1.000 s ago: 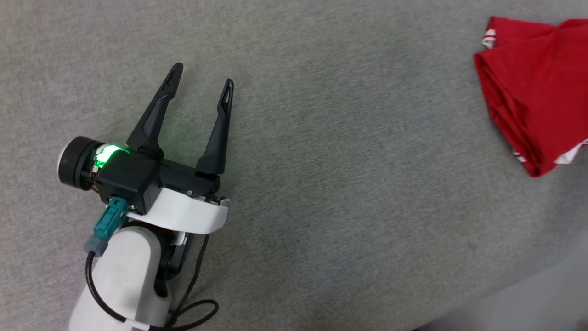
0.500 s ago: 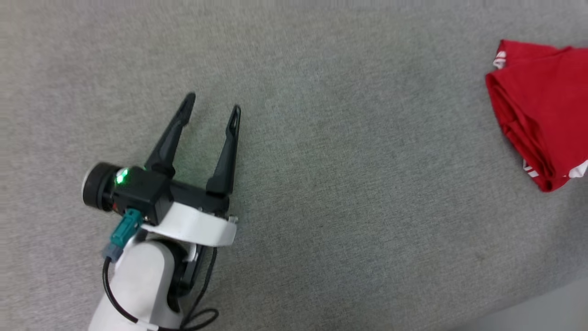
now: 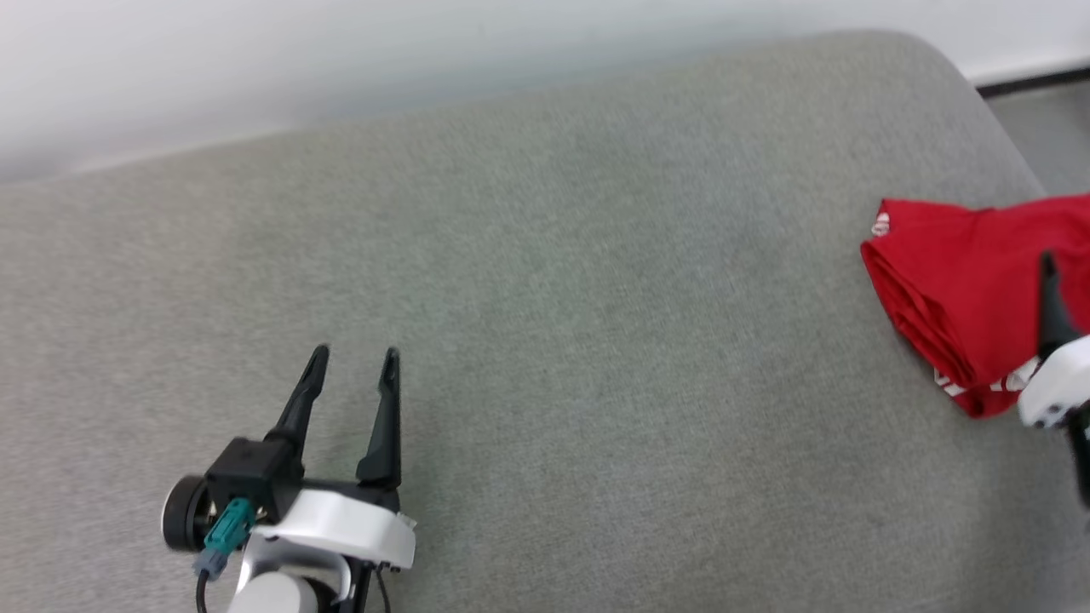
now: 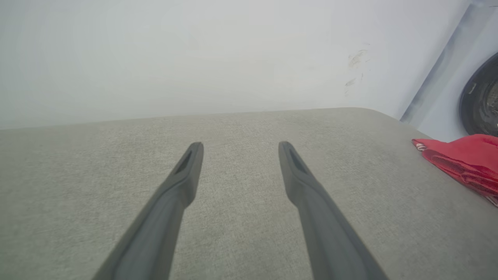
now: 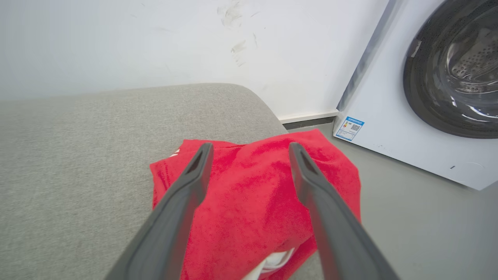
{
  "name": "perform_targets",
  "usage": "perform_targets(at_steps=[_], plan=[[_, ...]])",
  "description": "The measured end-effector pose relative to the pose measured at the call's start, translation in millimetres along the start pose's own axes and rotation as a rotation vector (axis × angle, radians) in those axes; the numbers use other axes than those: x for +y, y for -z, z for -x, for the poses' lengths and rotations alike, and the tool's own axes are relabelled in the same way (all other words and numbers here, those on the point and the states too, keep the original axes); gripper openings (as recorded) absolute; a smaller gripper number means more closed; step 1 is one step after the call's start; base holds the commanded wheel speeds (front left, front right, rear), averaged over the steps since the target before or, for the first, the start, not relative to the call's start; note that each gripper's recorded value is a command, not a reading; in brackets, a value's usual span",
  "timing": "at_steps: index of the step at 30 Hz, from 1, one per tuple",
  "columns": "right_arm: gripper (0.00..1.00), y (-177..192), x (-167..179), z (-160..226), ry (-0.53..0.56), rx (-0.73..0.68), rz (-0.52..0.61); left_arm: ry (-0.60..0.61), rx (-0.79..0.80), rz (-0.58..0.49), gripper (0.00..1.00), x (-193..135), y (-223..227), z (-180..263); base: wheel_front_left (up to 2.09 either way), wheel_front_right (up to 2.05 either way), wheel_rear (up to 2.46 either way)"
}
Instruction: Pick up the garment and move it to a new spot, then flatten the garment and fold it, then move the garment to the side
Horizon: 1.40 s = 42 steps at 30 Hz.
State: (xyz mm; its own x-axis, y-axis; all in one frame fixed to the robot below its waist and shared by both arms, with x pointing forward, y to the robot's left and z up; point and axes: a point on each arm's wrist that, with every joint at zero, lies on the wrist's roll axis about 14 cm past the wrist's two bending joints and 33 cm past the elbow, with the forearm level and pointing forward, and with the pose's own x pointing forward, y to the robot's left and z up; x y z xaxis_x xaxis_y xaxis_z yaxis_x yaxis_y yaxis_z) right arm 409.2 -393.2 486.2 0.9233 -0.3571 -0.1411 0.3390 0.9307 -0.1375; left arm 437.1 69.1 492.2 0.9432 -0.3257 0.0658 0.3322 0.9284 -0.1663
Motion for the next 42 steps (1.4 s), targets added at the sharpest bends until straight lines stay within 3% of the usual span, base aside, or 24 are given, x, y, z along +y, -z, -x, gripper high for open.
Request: perform_targets(at_steps=[20, 42], plan=[[1.0, -35, 159, 107, -0.4, -0.107, -0.151, -0.34, -0.054, -0.067, 1.0, 79, -38, 115, 0.0, 0.0, 0.0], [1.0, -51, 177, 137, -0.461, -0.144, -0.181, -0.34, -0.036, -0.142, 1.0, 84, -37, 127, 0.0, 0.0, 0.0]])
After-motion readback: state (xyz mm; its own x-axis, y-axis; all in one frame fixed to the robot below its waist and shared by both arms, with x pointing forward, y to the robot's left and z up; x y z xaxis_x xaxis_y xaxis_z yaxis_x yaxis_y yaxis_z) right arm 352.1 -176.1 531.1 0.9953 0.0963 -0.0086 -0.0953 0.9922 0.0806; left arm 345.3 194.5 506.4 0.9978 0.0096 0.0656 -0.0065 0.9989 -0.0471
